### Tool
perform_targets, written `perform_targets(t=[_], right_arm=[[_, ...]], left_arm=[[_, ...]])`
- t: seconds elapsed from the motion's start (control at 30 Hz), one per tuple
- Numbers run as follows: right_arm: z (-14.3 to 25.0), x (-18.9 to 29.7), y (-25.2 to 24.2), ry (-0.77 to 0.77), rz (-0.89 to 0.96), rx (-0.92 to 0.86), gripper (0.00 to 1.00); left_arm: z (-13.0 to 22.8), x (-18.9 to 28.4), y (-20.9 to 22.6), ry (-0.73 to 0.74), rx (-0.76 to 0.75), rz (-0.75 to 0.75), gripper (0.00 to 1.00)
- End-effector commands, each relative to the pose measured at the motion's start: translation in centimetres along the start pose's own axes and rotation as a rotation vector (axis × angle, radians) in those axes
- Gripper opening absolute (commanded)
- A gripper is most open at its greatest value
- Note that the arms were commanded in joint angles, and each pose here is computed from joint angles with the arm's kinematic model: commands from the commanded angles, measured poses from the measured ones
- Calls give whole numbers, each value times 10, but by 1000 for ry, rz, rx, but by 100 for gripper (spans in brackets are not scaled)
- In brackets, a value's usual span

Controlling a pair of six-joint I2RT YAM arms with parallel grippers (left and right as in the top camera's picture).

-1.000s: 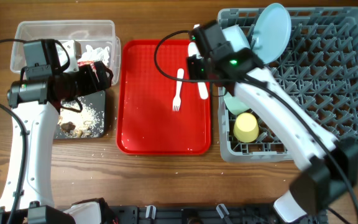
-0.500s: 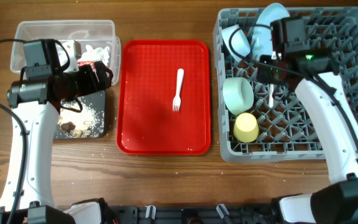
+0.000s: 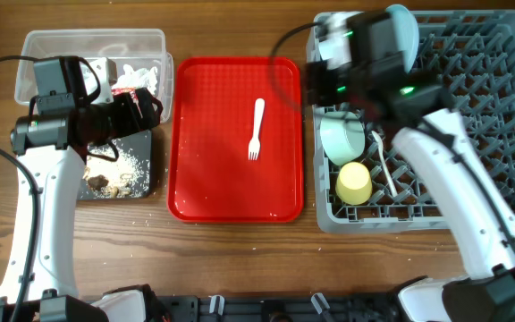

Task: Sort waste into correct bins and load items into the dishwasher rack
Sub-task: 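Return the right gripper to the tray and grasp the white fork, then carry the fork into the rack and release it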

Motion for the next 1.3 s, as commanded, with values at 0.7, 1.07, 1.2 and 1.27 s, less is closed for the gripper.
perform_targets(t=[0.7, 1.07, 1.2, 1.27], right_arm=[[157, -217, -1, 446, 151, 58, 54], [170, -217, -21, 490, 245, 89, 4], [138, -186, -6, 436, 219, 85, 4], [117, -167, 3, 395, 199, 82, 4]], left_arm=[[-6, 5, 1, -22, -9, -5, 100], [-6, 5, 1, -22, -9, -5, 100], [-6, 5, 1, -22, -9, -5, 100], [-6, 5, 1, -22, -9, -5, 100]])
Point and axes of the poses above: each gripper's point midway between its finger pads, its own x axis back along the fingers, its own y axis along the line the jaws close on, z = x × y, the point moved 1 cm from there along x, back along the fingers, and after that the axes turned 13 degrees about -x, right-handed, at the moved point
